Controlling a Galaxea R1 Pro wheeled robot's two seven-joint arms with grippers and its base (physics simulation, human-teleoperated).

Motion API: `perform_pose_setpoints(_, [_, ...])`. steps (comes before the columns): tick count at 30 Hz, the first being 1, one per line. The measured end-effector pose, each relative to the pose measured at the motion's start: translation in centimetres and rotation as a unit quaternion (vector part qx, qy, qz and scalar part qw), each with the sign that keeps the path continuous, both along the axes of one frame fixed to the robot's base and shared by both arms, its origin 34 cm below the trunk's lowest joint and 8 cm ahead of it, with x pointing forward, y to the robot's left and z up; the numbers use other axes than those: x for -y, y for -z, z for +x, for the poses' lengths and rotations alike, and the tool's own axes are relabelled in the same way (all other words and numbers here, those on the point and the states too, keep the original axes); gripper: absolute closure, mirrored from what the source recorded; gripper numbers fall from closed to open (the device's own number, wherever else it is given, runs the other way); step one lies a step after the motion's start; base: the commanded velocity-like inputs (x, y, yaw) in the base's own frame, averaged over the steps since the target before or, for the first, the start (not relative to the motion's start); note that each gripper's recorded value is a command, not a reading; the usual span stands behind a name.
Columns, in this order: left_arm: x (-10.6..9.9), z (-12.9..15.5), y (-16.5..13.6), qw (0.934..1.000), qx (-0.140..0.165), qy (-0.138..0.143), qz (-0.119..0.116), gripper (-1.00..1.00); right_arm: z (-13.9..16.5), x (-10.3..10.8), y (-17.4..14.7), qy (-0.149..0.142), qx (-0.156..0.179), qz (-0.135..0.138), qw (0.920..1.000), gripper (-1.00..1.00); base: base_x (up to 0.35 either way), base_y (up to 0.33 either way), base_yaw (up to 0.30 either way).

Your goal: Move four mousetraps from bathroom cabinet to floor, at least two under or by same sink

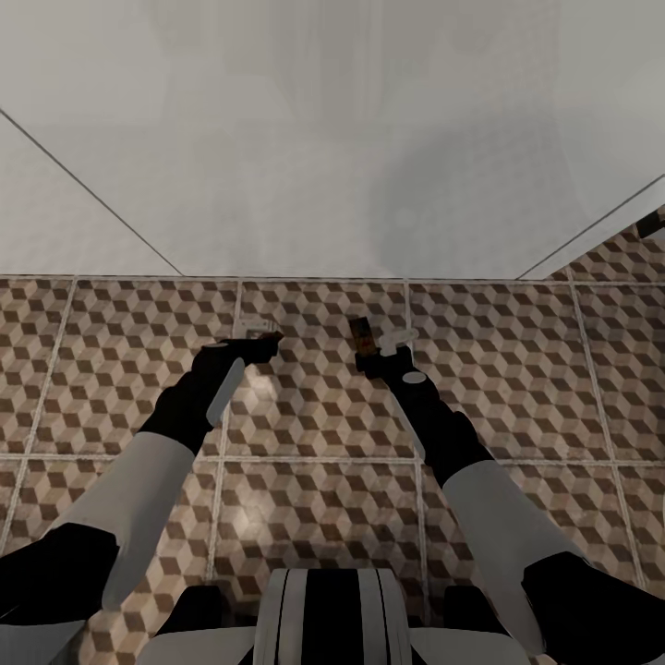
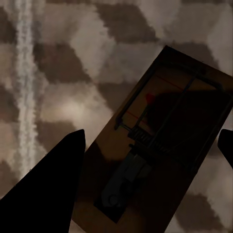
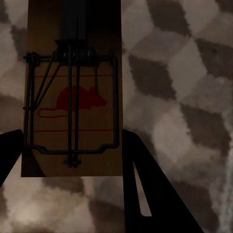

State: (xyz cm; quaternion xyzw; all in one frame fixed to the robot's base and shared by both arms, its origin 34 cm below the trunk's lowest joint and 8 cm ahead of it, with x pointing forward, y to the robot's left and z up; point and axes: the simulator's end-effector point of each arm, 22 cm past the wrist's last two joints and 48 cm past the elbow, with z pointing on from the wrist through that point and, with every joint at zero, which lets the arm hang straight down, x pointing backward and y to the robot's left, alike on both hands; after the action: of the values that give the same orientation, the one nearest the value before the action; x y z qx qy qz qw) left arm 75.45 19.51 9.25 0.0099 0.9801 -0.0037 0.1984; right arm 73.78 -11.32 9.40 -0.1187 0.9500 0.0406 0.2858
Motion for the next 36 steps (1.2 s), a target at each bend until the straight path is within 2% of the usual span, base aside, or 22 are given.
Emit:
perform_pose_setpoints(4, [0.0,0.2,-0.1,1.0000,0.002,0.000,0.000,1.00,0.2,0.1,0.1,0.000,-0.002,-0.003,1.0000,1.00,0.000,0.000,0.000])
perform_pose_setpoints(12, [-0.1,0.5,-0.3,1.0000,0.007,-0.001,0.000,1.00,2.8,0.8,0.4,-0.004,-0.008,-0.019,0.9998,1.00,0.000,0.000,0.000])
perform_pose_setpoints(18, [-0.7,1.0,-0.7,0.9998,0.012,-0.013,-0.002,1.00,4.6,1.1,0.2,-0.006,-0.008,-0.026,0.9996,1.00,0.000,0.000,0.000])
perform_pose_setpoints(25, [-0.5,3.2,-2.9,0.9988,0.045,-0.018,-0.009,1.00,6.2,2.1,0.7,-0.011,-0.022,-0.043,0.9988,1.00,0.000,0.000,0.000])
perform_pose_setpoints(36, [-0.5,3.5,-3.3,0.9986,0.050,-0.018,-0.011,1.00,6.7,2.3,0.7,-0.011,-0.025,-0.046,0.9985,1.00,0.000,0.000,0.000])
